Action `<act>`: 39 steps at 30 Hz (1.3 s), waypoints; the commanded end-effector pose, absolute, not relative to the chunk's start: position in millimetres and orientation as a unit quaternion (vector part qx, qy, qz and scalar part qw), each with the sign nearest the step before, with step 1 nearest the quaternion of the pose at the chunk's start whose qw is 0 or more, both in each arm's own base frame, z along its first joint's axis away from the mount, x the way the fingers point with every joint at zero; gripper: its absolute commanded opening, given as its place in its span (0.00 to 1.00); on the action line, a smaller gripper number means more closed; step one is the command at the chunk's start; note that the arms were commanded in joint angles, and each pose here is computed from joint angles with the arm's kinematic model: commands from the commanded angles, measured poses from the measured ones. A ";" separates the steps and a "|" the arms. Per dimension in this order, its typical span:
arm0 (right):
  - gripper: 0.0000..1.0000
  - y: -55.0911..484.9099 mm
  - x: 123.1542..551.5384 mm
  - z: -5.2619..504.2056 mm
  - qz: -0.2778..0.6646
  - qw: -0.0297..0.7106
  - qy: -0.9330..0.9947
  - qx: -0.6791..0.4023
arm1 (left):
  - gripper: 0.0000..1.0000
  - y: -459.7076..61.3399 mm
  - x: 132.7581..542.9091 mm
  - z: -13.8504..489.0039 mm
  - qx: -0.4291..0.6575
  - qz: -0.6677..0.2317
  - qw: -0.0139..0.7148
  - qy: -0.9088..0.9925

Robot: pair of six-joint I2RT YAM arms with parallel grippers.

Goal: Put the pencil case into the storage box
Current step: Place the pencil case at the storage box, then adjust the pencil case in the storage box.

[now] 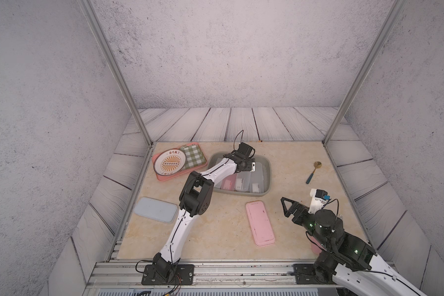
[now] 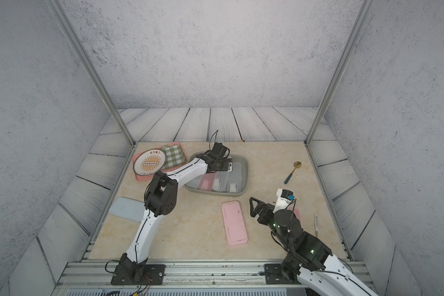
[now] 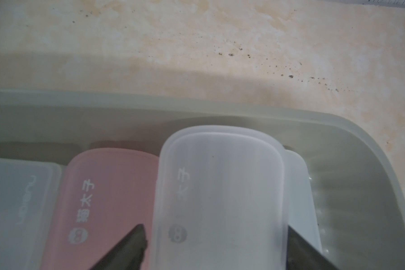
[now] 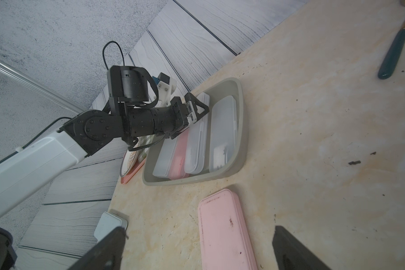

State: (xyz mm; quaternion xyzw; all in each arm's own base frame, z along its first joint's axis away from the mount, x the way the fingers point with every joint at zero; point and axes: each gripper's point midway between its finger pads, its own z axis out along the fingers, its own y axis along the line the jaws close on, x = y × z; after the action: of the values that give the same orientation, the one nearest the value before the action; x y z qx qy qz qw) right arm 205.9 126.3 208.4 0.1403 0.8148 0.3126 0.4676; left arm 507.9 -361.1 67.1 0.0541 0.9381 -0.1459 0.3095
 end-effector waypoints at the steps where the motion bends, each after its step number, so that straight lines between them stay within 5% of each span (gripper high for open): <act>1: 0.99 121.5 205.3 218.5 0.305 0.479 0.812 0.137 | 1.00 -358.2 507.7 112.0 0.042 -0.159 0.336 0.927; 7: 0.98 131.1 208.3 223.7 0.301 0.468 0.822 0.120 | 1.00 -342.3 494.3 194.7 0.042 -0.190 0.384 0.903; 13: 0.83 168.5 225.7 228.0 0.268 0.411 0.869 0.061 | 1.00 -284.2 471.5 241.5 0.129 -0.220 0.393 0.883; 18: 0.65 192.7 270.7 208.3 0.203 0.324 0.923 0.034 | 0.99 -199.3 453.5 210.6 0.109 -0.207 0.347 0.908; 22: 0.52 214.6 323.2 183.7 0.213 0.274 0.937 0.026 | 0.78 -141.8 446.2 166.6 0.060 -0.156 0.319 0.933; 32: 0.45 245.0 407.2 104.0 0.218 0.152 0.964 0.020 | 0.66 -129.7 452.5 103.6 0.022 -0.171 0.259 0.950; 39: 0.60 257.9 429.2 67.0 0.218 0.119 0.968 0.029 | 0.62 -139.3 463.9 94.5 0.015 -0.198 0.265 0.944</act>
State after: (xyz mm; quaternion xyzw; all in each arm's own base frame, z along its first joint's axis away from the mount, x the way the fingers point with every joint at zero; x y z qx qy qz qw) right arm 432.4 253.7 81.2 0.0318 0.9651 0.2151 0.1462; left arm 452.9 -134.7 95.5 0.0190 0.9492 -0.1799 0.2573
